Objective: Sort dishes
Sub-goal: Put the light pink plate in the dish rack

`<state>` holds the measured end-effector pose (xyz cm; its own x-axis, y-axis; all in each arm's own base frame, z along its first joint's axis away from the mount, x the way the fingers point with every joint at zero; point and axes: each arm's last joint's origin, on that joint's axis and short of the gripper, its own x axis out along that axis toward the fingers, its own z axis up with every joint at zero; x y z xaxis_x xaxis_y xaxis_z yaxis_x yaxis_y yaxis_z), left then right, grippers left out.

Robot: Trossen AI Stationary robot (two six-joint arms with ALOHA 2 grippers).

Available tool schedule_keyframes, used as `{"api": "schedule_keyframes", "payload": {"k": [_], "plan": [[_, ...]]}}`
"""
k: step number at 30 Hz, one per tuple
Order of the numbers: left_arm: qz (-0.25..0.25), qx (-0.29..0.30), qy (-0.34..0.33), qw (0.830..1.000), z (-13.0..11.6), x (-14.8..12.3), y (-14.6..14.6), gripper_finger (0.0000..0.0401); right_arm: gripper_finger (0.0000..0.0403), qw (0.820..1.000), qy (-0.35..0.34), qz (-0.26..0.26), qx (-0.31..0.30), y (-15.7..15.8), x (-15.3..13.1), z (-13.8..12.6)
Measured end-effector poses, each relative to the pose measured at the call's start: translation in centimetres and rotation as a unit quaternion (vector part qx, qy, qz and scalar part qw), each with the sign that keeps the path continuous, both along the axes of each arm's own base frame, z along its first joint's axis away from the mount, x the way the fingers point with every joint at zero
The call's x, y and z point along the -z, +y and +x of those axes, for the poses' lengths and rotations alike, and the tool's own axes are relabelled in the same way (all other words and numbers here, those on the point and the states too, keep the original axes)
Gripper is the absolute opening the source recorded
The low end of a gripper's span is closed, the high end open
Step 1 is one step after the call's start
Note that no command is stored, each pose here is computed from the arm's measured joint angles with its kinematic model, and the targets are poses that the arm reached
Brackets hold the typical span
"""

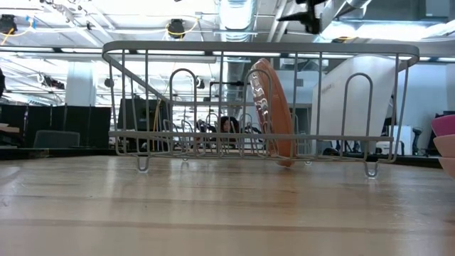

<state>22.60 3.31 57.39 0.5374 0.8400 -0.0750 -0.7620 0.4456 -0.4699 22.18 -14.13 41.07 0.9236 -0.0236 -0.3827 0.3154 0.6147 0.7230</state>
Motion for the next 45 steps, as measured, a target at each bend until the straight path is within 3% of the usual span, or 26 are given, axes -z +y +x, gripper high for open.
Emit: {"api": "schedule_keyframes", "payload": {"k": [4, 8, 12, 16, 21, 25, 28, 34, 37, 45], "plan": [[-0.056, 0.051, 0.026, 0.997, -0.3, 1.4, -0.7, 0.0001, 0.0296, 0.997, 0.073, 0.002, -0.014, 1.0, 1.0, -1.2], [-0.15, 0.09, 0.051, 0.983, -0.5, 3.2, -1.2, 0.0001, 0.0296, 0.993, 0.119, -0.003, -0.011, 2.1, 1.3, -2.3], [-0.23, 0.116, 0.104, 0.961, 0.2, 5.2, -1.6, 0.0001, 0.0296, 0.989, 0.148, -0.014, 0.013, 2.7, 1.1, -3.5], [-0.298, 0.153, 0.15, 0.93, 0.9, 6.5, -1.8, 0.0001, 0.0296, 0.993, 0.11, -0.035, 0.016, 3.2, 0.1, -3.8], [-0.372, 0.224, 0.173, 0.884, 1.6, 7.4, -1.2, 0.0001, 0.0295, 0.994, -0.03, -0.092, -0.046, 4.5, -2.7, -3.2], [-0.413, 0.277, 0.197, 0.845, 2.0, 8.3, 0.3, 0.0001, 0.0289, 0.97, -0.125, -0.166, -0.126, 6.2, -4.5, -2.2], [-0.425, 0.326, 0.205, 0.819, 2.5, 9.0, 1.9, 0.0001, 0.0286, 0.955, -0.161, -0.181, -0.168, 7.7, -5.0, -0.9], [-0.436, 0.449, 0.183, 0.758, 3.2, 11.0, 5.9, 0.0, 0.0285, 0.941, -0.181, -0.152, -0.244, 11.0, -4.4, 2.0], [-0.459, 0.494, 0.171, 0.718, 3.5, 12.8, 7.5, 0.0, 0.0285, 0.935, -0.172, -0.137, -0.279, 12.6, -3.5, 3.7], [-0.524, 0.552, 0.164, 0.628, 4.1, 18.3, 8.6, 0.0, 0.0285, 0.936, -0.144, -0.131, -0.293, 13.9, -2.0, 7.4]]}}
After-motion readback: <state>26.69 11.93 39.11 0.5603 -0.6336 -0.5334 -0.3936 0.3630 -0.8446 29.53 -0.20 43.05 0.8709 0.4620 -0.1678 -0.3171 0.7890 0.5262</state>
